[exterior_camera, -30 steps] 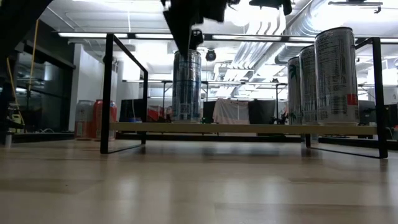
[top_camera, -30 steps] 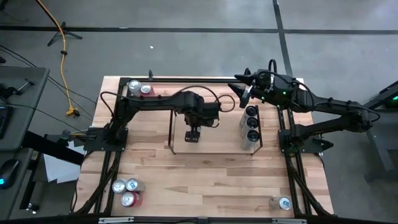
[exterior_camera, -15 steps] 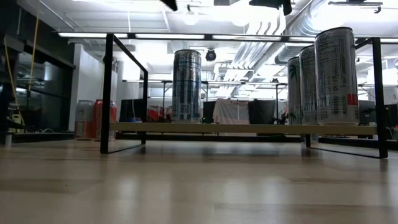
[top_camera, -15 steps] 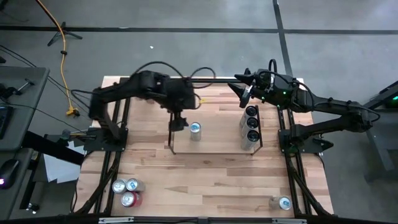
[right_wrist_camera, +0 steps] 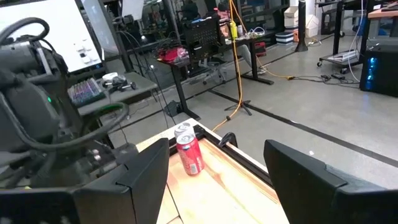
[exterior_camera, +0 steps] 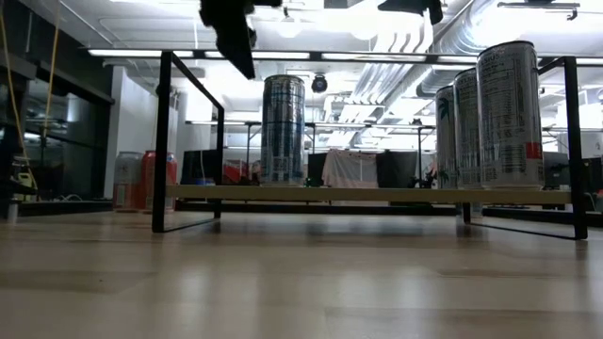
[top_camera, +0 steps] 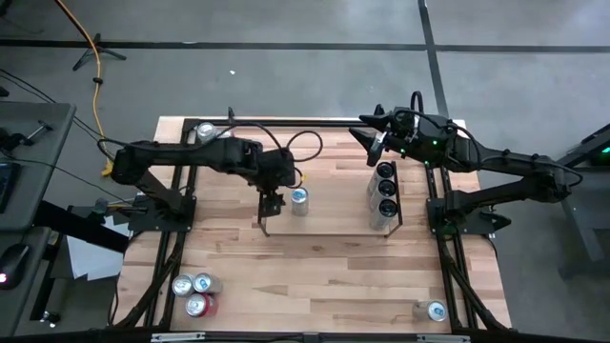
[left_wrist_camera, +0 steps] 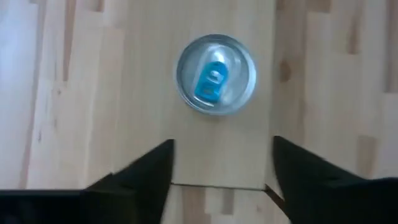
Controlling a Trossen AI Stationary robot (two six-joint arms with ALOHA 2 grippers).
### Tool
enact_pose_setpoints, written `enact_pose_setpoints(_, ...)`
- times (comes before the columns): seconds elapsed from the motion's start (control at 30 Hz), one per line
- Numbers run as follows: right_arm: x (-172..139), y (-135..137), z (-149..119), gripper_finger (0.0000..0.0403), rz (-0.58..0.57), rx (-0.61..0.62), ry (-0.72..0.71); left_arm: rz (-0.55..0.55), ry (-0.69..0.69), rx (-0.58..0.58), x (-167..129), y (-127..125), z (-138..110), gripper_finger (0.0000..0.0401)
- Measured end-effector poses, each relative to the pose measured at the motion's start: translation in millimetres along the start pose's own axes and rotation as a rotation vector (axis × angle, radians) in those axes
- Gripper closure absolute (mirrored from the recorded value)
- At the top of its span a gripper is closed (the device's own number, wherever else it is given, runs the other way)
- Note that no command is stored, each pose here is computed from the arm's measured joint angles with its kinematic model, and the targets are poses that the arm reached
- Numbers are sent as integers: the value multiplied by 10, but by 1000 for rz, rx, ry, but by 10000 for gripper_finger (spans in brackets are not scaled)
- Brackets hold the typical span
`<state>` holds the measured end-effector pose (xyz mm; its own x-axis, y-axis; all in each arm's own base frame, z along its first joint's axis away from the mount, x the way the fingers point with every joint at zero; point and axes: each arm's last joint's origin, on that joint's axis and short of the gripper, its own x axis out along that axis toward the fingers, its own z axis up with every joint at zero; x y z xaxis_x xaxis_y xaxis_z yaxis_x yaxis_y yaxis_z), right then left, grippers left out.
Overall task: Place canned beverage on shelf
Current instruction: Put the blue soda can on the shelf
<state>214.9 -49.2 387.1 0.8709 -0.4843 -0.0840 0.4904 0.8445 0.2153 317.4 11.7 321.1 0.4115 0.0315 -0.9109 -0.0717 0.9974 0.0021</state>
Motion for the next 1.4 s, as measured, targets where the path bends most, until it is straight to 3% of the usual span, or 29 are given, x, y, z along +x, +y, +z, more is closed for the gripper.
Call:
enact_pose_setpoints(0.17,1,0,0,153,0,-2,0,28,119,43,227,-2,-19,354)
enact_pose_setpoints(0.23,0,-1,-1,153,0,-2,1,24,147,51,300,-9,-16,387)
enact_pose_setpoints(0.57,1,-2,-7,153,-2,-3,7,13,166,100,655,-39,81,400)
enact_pose_setpoints(0.73,1,-2,-7,153,-2,-3,7,-44,92,126,689,-66,157,401)
enact_pose_setpoints(1.23,1,-4,-18,153,-4,6,17,-58,-196,145,775,-76,464,401)
enact_pose_setpoints(1.4,0,-5,-22,153,-6,8,21,-58,-158,131,1015,-82,520,401)
